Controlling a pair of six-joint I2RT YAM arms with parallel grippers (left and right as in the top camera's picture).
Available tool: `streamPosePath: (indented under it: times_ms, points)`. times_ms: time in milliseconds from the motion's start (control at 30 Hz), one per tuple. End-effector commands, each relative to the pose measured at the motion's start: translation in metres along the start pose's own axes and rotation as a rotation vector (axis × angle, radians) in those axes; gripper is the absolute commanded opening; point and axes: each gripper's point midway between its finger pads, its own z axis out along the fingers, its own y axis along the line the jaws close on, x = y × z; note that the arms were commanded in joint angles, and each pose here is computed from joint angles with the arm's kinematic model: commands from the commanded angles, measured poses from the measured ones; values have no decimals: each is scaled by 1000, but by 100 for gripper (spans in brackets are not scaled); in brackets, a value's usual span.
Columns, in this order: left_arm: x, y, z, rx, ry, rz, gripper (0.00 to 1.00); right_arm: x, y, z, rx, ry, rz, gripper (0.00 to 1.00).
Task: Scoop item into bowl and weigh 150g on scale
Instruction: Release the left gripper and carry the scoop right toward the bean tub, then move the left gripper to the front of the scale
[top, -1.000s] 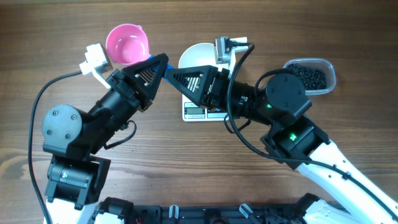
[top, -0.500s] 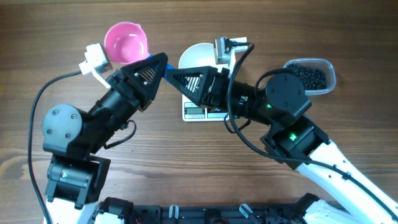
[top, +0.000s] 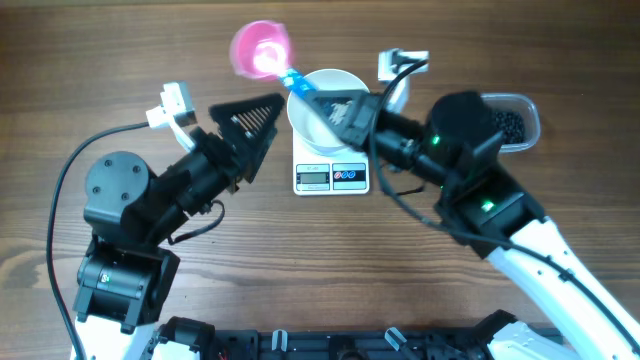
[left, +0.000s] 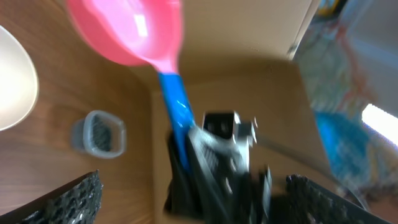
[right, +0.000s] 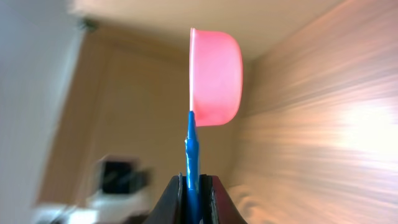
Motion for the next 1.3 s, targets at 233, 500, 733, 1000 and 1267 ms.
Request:
streamPosePath:
  times_ms: [233,500,733,1000,1267]
  points:
    - [50,67,-15,-205,274,407,100,-73,-63,-103,485,-113,-259,4]
    - [33,140,-39,-591,193,332,100,-90,-111,-182,897,-196,-261,5]
    - [34,153,-34,-625,226,295,100,-71,-123,-191,950,-123,-219,4]
    - [33,166,-28,-664,247,271,100,-77,-119,-188,946,-87,-348,4]
    - [34,194,-28,-756,329,323,100,-94,-115,-184,940,-154,-385,4]
